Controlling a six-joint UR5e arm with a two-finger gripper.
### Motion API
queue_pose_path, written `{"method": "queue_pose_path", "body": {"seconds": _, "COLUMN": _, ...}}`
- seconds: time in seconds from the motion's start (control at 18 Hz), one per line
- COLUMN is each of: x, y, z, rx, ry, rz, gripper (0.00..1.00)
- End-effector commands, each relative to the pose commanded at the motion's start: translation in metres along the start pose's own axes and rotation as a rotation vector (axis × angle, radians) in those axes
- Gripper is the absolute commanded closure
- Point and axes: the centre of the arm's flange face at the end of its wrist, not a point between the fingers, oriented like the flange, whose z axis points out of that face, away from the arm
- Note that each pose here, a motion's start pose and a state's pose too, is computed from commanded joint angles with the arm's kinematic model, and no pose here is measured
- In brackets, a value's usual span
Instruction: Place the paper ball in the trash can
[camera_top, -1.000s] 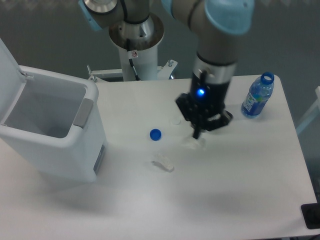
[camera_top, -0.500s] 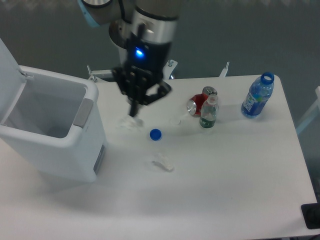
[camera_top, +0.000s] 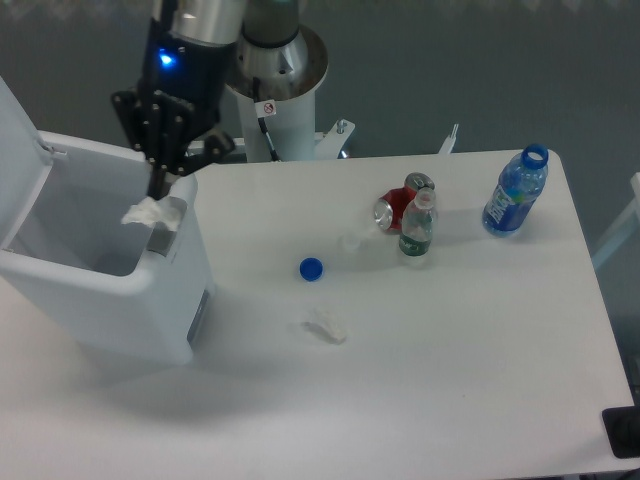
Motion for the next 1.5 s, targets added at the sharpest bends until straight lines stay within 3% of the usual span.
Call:
{"method": "queue_pose_path", "body": {"seconds": 0.06, "x": 0.011, "y": 0.000, "z": 0.004, "rx": -0.008, "ry": 0.013, "rz": 0.014, "gripper": 0.88}}
{"method": "queue_pose_path", "body": {"seconds": 0.17, "x": 0.022, "y": 0.006, "z": 0.011, "rx": -0.020, "ry": 0.026, "rz": 0.026, "gripper": 0.45}}
{"method": "queue_pose_path", "body": {"seconds": 0.22, "x": 0.026, "y": 0.007, "z": 0.007, "rx": -0.012, "ry": 0.019, "rz": 0.037, "gripper": 0.00}}
{"method": "queue_pose_path", "body": {"seconds": 0.5, "x": 0.022, "y": 0.007, "z": 0.005, "rx": -0.011, "ry": 0.011, "rz": 0.052, "gripper": 0.00}}
{"method": "queue_pose_path", "body": {"seconds": 0.67, "x": -0.011, "y": 0.014, "z": -0.010, "rx": -0.016, "ry": -0.067, "rz": 0.045, "gripper": 0.00}}
{"method": "queue_pose_path", "body": {"seconds": 0.83, "x": -0.049, "y": 0.029, "z": -0.001, "rx": -0.109, "ry": -0.153, "rz": 0.154, "gripper": 0.00}}
{"method": "queue_pose_path", "body": {"seconds": 1.06, "x": -0.105, "y": 0.053, "z": -0.003, "rx": -0.154, "ry": -0.196, "rz": 0.136, "gripper": 0.00}}
{"method": "queue_pose_path", "body": {"seconds": 1.22, "x": -0.135, "y": 0.079, "z": 0.005, "rx": -0.297, "ry": -0.241, "rz": 0.181, "gripper": 0.00}}
{"method": "queue_pose_path", "body": {"seconds": 1.5, "x": -0.199, "y": 0.130, "z": 0.060, "rx": -0.442, "ry": -0.183, "rz": 0.162, "gripper": 0.00}}
